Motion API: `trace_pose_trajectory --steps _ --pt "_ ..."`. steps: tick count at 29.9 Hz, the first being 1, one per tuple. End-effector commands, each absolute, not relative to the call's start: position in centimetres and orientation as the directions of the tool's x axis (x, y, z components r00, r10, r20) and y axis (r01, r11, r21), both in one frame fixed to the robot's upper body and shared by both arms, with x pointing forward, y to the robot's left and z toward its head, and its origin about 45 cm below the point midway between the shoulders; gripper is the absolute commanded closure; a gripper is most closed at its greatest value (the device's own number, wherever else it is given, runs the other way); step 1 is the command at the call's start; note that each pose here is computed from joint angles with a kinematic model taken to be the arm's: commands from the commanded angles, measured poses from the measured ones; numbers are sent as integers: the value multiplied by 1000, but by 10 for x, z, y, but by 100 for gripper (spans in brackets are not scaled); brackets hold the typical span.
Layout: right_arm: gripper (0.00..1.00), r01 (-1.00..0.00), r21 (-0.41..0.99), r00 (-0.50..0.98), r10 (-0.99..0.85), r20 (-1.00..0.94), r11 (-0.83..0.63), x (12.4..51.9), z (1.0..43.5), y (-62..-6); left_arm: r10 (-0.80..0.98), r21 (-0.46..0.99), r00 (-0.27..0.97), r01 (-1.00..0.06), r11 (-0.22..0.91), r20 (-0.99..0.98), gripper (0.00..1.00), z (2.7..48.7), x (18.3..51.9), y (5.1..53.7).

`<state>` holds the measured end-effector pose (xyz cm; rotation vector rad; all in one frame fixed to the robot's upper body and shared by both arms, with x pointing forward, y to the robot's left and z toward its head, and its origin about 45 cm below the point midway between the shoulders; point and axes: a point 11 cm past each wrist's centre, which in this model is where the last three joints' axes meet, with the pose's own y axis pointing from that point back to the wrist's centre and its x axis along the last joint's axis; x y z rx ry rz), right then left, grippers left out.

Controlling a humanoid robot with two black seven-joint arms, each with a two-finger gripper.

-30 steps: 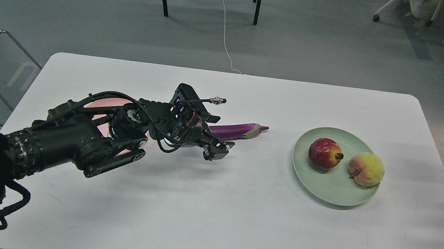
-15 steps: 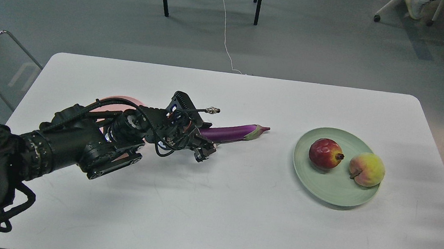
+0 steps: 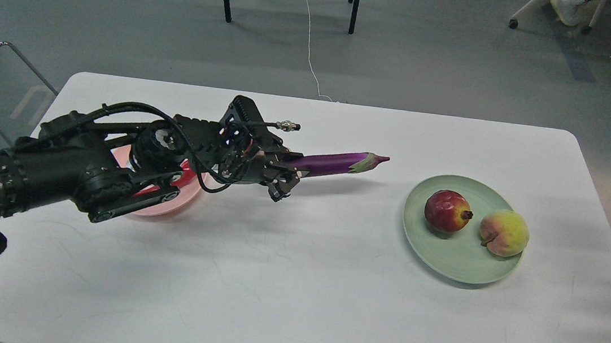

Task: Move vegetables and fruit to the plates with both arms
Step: 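Lift the eggplant onto the pink plate beside the chili, release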

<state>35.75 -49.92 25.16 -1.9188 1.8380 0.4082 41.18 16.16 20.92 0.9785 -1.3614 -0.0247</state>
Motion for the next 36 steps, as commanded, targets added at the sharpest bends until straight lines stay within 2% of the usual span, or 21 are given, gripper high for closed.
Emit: trace_pose_trajectory --steps 1,10,17,21,22,24,25,31,35,36 --pt "2 -993 -116 68 -862 -502 -11 357 253 -500 -540 604 302 -562 565 786 80 231 415 214" --pt "2 -992 -122 96 -853 -513 -37 359 254 -490 -560 716 472 -592 370 680 79 212 389 345" --pt "2 -990 -130 113 -847 -520 -52 360 256 -484 -541 756 550 -586 293 636 77 176 372 382" --pt "2 -989 -135 128 -843 -523 -67 361 259 -480 -531 751 555 -599 279 640 63 169 371 389" --pt "2 -989 -135 128 -844 -521 -66 361 260 -481 -530 750 555 -601 277 641 57 169 372 389" --pt "2 -989 -135 127 -846 -517 -66 360 260 -481 -526 747 553 -599 289 647 31 167 374 384" --pt "2 -989 -135 127 -846 -517 -66 360 260 -481 -524 745 551 -598 295 649 25 167 375 382" --pt "2 -989 -135 128 -846 -518 -66 361 260 -481 -494 727 548 -609 318 675 15 173 378 377" --pt "2 -989 -135 126 -846 -518 -65 361 260 -481 -318 652 570 -653 385 758 3 193 390 368" --pt "2 -989 -135 126 -846 -518 -65 361 260 -481 -242 613 568 -675 410 787 3 203 395 365"
